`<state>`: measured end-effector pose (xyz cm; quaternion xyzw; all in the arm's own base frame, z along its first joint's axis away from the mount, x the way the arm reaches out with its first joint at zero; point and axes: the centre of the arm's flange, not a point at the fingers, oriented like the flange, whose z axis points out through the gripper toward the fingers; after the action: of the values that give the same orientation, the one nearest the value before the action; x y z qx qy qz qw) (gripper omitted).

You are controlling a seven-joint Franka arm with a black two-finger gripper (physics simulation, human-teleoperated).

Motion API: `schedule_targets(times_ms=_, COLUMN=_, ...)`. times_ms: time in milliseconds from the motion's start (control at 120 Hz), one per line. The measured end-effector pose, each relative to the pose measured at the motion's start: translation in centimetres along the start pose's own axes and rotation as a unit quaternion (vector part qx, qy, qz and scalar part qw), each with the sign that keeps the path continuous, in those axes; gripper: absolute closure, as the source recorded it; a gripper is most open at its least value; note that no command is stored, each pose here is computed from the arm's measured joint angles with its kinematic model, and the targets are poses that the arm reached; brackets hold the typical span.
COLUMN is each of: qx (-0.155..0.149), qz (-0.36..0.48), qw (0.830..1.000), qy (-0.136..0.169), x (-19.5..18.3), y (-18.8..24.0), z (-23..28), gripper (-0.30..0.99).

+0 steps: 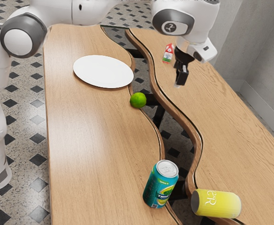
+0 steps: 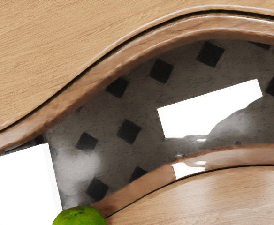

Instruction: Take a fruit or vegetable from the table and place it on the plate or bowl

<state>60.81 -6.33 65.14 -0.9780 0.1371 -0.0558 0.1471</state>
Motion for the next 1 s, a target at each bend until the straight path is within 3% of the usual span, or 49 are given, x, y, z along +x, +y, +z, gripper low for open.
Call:
schedule_targets(times_ms=317, qx=-0.023, qz=0.008, qw=1.0, qy=-0.018, x=0.3, y=1.6, z=1.5, gripper=0.0)
schedule_targets(times_ms=400, qx=-0.025, qz=-0.003, qw=0.999, qy=-0.048, x=-0.4, y=1.4, z=3.6, gripper=0.0)
schedule_targets(times_ms=458, qx=-0.025, qz=-0.042, qw=0.995, qy=-0.087, x=-3.4, y=-0.8, z=6.2, gripper=0.0)
schedule_targets(times_ms=550, qx=-0.064, qz=-0.092, qw=0.987, qy=-0.114, x=-9.5, y=-4.2, z=9.8, gripper=0.0)
schedule_targets(times_ms=625, qx=-0.09, qz=-0.137, qw=0.98, qy=-0.11, x=-13.6, y=-7.4, z=11.2, gripper=0.0)
schedule_targets(times_ms=700, qx=-0.097, qz=-0.167, qw=0.976, qy=-0.097, x=-15.6, y=-9.8, z=11.6, gripper=0.0)
schedule_targets(times_ms=850, qx=-0.085, qz=-0.196, qw=0.972, qy=-0.097, x=-14.1, y=-13.8, z=15.6, gripper=0.0)
schedule_targets(times_ms=1000, qx=-0.101, qz=-0.194, qw=0.972, qy=-0.089, x=-12.6, y=-14.9, z=17.9, gripper=0.0)
